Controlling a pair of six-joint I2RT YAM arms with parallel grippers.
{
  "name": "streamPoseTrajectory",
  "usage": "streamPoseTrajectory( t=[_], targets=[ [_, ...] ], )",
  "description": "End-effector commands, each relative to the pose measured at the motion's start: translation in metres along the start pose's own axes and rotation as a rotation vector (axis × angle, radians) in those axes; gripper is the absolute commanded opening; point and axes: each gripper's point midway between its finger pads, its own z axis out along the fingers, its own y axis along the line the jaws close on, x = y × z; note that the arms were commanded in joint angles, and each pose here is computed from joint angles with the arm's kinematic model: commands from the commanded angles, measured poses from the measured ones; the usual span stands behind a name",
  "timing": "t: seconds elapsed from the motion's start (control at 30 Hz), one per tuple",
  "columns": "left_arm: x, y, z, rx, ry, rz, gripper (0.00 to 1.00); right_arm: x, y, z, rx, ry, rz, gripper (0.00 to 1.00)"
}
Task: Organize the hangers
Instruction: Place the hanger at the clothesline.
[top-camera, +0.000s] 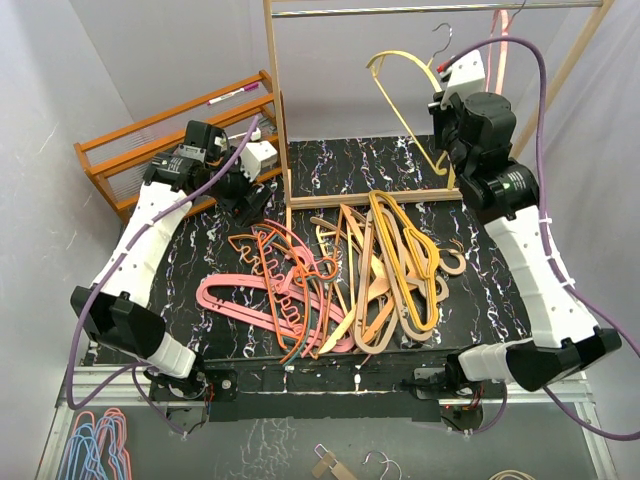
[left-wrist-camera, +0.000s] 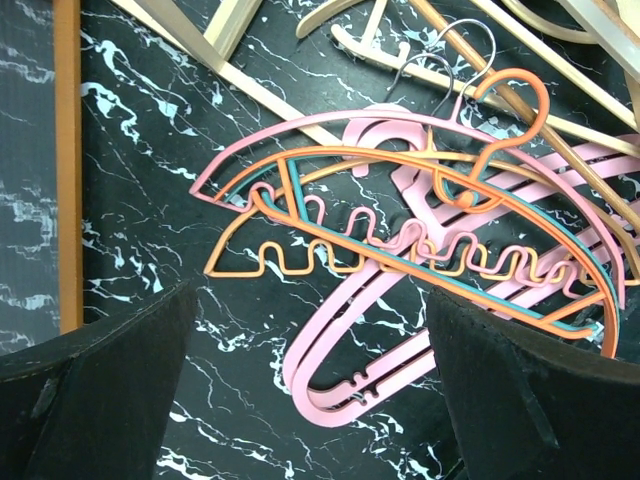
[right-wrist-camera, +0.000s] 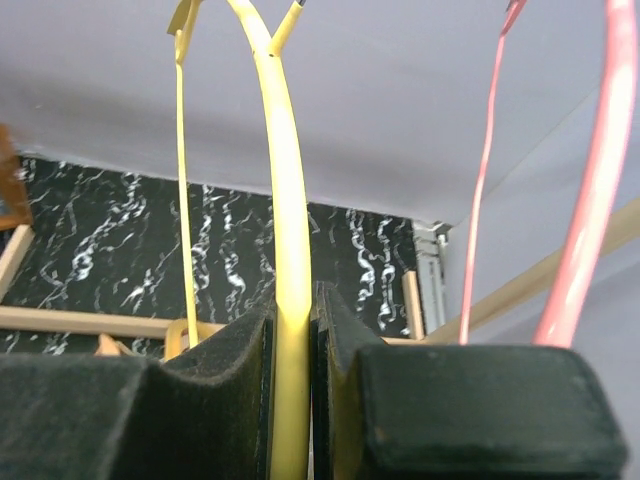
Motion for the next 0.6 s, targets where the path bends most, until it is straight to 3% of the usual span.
streamPoseTrajectory(
  t=[0.0,0.37,0.57],
  targets=[
    [-0.002,-0.010,-0.004,0.032,-0.033,-0.012,0.97,-0.078,-0.040,-0.023,0.135,-0.224,0.009,0.08],
    [0.007,-0.016,0.005,0.066,-0.020,-0.025,0.97,-0.097,-0.051,-0.051,0.145,-0.333,-0.002,0.08],
    [0.011,-0.018,0.009,0.081,-0.014,-0.034,0.97,-0.107,-0.053,-0.038,0.168,-0.332,-0.023,0.08]
  ],
)
